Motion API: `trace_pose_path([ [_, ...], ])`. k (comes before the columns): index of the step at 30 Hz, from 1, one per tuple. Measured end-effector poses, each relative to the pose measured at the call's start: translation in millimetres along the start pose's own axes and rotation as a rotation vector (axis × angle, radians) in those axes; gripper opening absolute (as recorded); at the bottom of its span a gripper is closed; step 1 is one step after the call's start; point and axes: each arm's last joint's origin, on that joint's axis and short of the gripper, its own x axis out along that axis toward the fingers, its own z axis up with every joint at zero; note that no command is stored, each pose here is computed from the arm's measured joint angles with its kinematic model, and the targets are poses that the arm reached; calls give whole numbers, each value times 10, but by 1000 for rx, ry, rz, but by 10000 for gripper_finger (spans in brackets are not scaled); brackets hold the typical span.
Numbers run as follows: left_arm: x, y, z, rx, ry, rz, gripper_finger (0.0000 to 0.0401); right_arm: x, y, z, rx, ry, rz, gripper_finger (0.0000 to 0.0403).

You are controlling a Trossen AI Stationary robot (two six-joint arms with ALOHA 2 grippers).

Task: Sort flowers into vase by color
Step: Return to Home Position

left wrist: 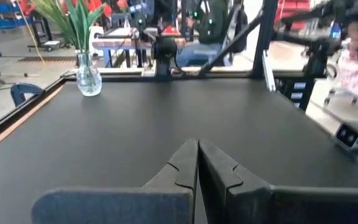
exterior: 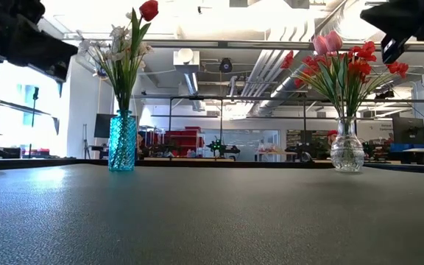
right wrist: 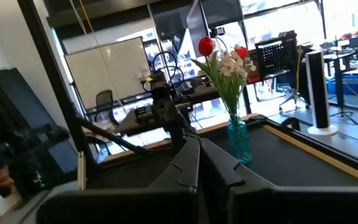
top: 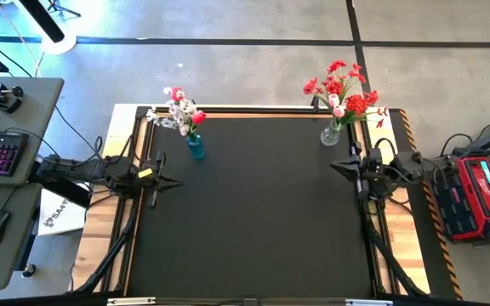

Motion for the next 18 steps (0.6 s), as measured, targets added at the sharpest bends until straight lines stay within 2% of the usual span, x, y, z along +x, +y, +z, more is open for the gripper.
trace_pose_path([
  [6,-82,6,11,-36,-46,-10,0,76,-12,-218,28,-35,23,0],
  [12,-79,-8,-28,-46,-4,-41,0,121,-41,-461,75,-11,23,0],
  [18,-76,-13,-49,-44,12,-46,0,129,-57,-558,53,28,13,0],
])
